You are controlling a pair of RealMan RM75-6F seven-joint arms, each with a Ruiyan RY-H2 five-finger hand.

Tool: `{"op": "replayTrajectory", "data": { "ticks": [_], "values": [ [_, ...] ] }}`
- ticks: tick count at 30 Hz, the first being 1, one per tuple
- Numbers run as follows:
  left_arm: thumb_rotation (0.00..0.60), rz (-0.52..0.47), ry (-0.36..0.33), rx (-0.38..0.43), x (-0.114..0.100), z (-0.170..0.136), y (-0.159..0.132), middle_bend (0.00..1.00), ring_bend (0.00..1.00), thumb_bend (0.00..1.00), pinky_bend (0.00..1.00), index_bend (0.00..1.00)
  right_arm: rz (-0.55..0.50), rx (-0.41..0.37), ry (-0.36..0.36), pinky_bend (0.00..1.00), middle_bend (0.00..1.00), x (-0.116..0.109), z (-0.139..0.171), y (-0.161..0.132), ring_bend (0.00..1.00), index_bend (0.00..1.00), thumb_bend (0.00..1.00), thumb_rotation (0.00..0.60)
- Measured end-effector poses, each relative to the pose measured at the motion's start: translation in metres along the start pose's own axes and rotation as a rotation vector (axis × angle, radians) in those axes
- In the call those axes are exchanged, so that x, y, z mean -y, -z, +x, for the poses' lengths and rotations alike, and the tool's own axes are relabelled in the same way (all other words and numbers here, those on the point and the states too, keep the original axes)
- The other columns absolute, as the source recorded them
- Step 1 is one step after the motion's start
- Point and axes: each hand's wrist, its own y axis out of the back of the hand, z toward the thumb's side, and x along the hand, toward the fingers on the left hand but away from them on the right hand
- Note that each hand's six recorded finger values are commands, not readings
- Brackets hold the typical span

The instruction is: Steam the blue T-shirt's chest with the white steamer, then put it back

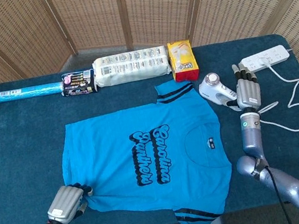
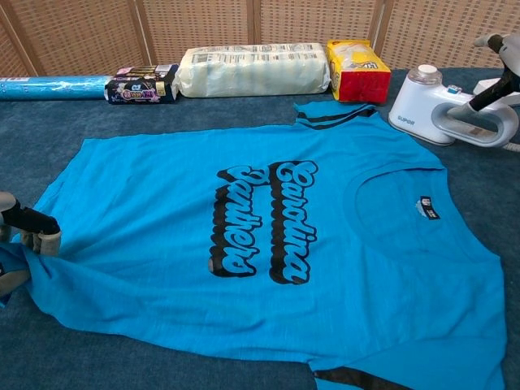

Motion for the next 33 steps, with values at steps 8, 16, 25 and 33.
{"op": "replayTrajectory", "data": {
  "ticks": [8,16,25,33],
  "values": [
    [0.6,0.016,0.056,-0.02,0.001,-0.005,0.002,0.44,0.29,0.32,0.39,0.38,0.003,-0.041,-0.003,0.01,0.02,-0.016,0.013,-0.003,0.0,0.0,0.1,0.549],
    [0.6,0.016,0.089,-0.044,-0.001,-0.013,0.006,0.33,0.21,0.2,0.35,0.17,0.006,-0.075,-0.012,0.01,0.02,-0.026,0.033,0.0,0.0,0.0,0.1,0.55],
    [0.6,0.005,0.047,-0.078,-0.011,-0.023,0.014,0.26,0.16,0.12,0.19,0.06,0.007,-0.093,-0.02,0.04,0.04,-0.047,0.064,0.021,0.02,0.0,0.1,0.548],
    [0.6,-0.032,-0.048,-0.15,-0.028,-0.039,0.037,0.26,0.16,0.15,0.24,0.06,-0.013,-0.111,0.017,0.22,0.18,-0.061,0.09,0.042,0.18,0.09,0.13,0.551]
  ]
}}
